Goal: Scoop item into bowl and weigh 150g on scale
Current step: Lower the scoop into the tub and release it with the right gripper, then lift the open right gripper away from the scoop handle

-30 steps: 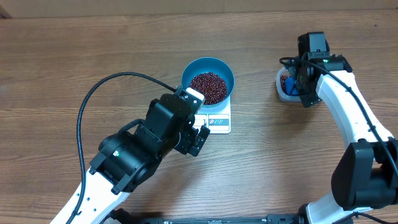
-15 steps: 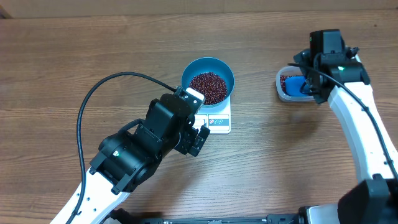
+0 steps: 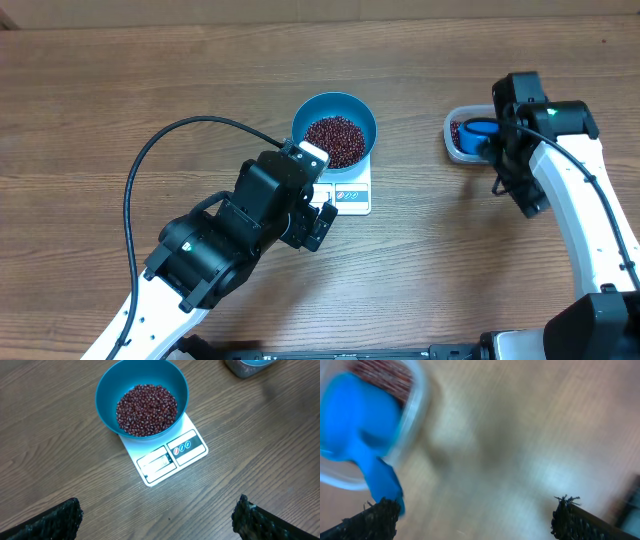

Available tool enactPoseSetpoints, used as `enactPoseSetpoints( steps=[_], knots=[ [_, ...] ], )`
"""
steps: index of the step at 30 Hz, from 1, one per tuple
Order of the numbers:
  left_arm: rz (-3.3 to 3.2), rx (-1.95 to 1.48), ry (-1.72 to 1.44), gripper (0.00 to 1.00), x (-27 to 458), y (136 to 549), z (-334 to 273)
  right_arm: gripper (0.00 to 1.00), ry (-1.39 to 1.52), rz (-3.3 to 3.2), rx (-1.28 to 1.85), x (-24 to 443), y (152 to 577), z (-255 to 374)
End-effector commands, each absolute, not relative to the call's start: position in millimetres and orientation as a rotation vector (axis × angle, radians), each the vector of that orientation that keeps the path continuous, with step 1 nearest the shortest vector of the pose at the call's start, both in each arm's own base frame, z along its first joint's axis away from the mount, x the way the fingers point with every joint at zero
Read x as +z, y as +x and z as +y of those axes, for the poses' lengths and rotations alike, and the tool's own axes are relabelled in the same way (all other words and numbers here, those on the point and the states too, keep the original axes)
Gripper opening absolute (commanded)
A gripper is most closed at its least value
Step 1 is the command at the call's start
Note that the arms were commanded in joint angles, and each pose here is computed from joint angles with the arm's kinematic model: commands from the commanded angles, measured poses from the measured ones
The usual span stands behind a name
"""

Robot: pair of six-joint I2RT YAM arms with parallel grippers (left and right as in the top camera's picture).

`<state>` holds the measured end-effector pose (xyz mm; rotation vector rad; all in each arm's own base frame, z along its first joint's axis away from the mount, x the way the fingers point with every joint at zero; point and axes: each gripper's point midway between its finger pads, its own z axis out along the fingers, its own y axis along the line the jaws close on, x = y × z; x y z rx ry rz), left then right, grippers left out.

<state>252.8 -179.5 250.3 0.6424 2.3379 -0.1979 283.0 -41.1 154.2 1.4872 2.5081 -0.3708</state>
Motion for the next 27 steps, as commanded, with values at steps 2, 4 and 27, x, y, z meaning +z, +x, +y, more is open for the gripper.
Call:
enactPoseSetpoints(
  steps=[2, 4, 27],
  knots=[
    [2.355, -0.213, 0.634, 1.0, 245, 252, -181, 1.0, 1.5, 2.554, -0.398, 161, 267, -40],
    [2.355, -0.212, 0.634, 1.0, 245, 252, -181, 1.0, 1.504, 2.569, -0.417, 161, 263, -41],
    [2.355, -0.212, 0.634, 1.0, 245, 252, -181, 1.0, 0.972, 2.82, -0.407, 161, 277, -39]
  ],
)
